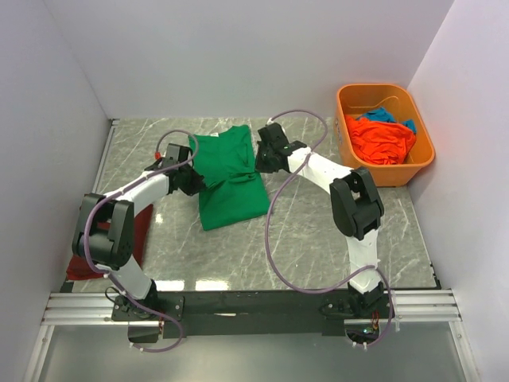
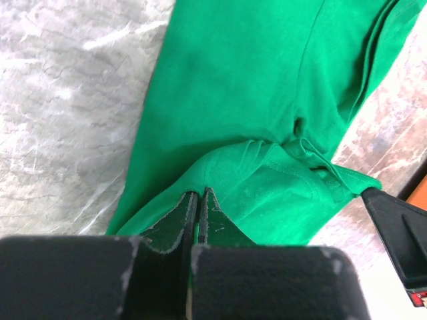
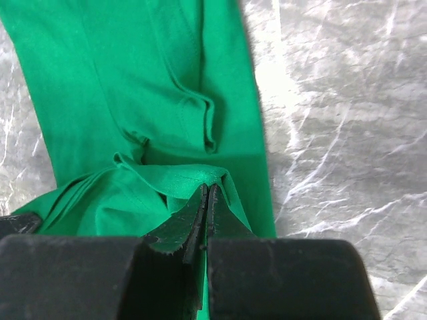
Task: Fold and stack the t-shirts
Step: Fold the tshirt
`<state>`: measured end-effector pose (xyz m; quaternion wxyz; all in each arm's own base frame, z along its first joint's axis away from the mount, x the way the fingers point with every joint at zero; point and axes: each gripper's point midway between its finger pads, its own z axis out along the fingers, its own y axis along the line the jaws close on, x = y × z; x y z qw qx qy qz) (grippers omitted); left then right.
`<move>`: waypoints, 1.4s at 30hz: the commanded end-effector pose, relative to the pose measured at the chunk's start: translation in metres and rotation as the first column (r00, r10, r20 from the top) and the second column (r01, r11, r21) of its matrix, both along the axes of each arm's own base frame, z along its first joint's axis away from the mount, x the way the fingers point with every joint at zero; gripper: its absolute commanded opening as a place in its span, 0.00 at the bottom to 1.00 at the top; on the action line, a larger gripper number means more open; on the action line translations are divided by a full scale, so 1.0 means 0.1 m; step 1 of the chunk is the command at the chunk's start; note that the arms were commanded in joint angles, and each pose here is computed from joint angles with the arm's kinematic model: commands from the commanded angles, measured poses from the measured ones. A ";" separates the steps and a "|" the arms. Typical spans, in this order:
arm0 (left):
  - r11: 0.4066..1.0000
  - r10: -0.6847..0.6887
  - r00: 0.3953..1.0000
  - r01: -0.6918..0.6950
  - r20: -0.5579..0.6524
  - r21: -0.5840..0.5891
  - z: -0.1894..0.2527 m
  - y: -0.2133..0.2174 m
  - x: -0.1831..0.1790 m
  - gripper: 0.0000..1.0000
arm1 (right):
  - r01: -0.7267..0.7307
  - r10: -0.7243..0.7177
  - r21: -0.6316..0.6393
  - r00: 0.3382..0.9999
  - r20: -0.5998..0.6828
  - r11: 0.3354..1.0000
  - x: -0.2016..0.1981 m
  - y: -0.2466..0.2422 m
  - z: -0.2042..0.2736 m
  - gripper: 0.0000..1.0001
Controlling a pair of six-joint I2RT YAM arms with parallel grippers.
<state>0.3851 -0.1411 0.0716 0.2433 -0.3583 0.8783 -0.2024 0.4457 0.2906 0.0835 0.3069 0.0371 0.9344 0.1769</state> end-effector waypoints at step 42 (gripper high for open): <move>0.996 0.047 0.989 -0.034 0.143 -0.087 0.16 0.29 0.65 0.40 | -0.020 0.016 0.070 0.999 0.049 0.997 0.56 -0.11 0.21 0.32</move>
